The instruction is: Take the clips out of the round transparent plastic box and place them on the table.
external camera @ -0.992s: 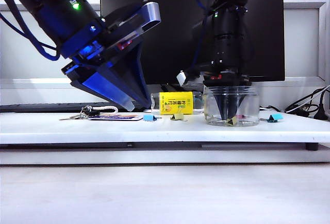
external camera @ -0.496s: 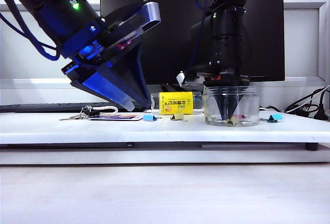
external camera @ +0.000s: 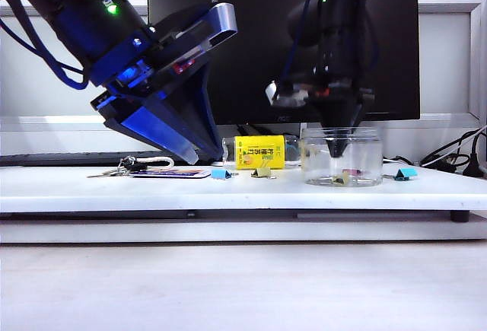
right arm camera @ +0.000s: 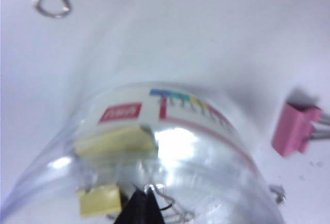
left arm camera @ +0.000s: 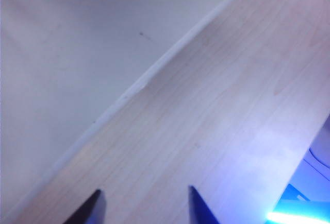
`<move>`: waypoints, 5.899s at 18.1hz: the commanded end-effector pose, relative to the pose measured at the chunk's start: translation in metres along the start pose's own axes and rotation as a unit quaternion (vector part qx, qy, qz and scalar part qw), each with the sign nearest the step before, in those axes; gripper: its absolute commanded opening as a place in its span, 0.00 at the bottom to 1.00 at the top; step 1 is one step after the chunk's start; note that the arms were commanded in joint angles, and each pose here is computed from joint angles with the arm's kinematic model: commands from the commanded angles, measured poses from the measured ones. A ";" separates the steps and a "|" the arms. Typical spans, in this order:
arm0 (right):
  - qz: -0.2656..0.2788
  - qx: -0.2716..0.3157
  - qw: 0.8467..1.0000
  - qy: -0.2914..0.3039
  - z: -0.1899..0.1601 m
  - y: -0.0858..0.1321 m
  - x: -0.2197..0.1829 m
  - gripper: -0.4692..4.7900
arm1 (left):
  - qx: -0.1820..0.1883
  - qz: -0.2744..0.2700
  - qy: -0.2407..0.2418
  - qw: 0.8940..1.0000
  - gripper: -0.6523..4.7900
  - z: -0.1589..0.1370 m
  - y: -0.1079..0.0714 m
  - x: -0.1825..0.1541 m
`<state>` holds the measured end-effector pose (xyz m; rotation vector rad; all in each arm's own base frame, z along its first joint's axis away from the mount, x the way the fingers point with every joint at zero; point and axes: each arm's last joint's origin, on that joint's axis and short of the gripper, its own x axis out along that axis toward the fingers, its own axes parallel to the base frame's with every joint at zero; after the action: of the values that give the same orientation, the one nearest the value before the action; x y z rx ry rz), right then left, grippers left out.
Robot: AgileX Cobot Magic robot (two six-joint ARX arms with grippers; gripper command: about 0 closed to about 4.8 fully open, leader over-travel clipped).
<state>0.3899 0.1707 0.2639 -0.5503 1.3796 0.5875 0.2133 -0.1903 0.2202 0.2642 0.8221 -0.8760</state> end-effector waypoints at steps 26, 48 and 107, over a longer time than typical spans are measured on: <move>0.059 -0.011 0.975 -0.216 0.038 0.012 -0.016 0.08 | -0.001 0.005 -0.013 1.000 0.51 0.003 0.000 -0.001; 0.011 0.030 0.974 -0.223 0.020 -0.005 -0.052 0.19 | -0.001 0.023 -0.015 1.000 0.51 0.003 0.002 -0.001; 0.070 -0.127 0.989 0.018 -0.009 0.008 0.020 0.24 | -0.021 -0.113 -0.063 0.991 0.51 0.013 -0.006 -0.003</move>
<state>0.3810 0.1716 0.2404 -0.6653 1.3989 0.8752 0.2143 -0.1991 0.2299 0.0741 0.7742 -1.0684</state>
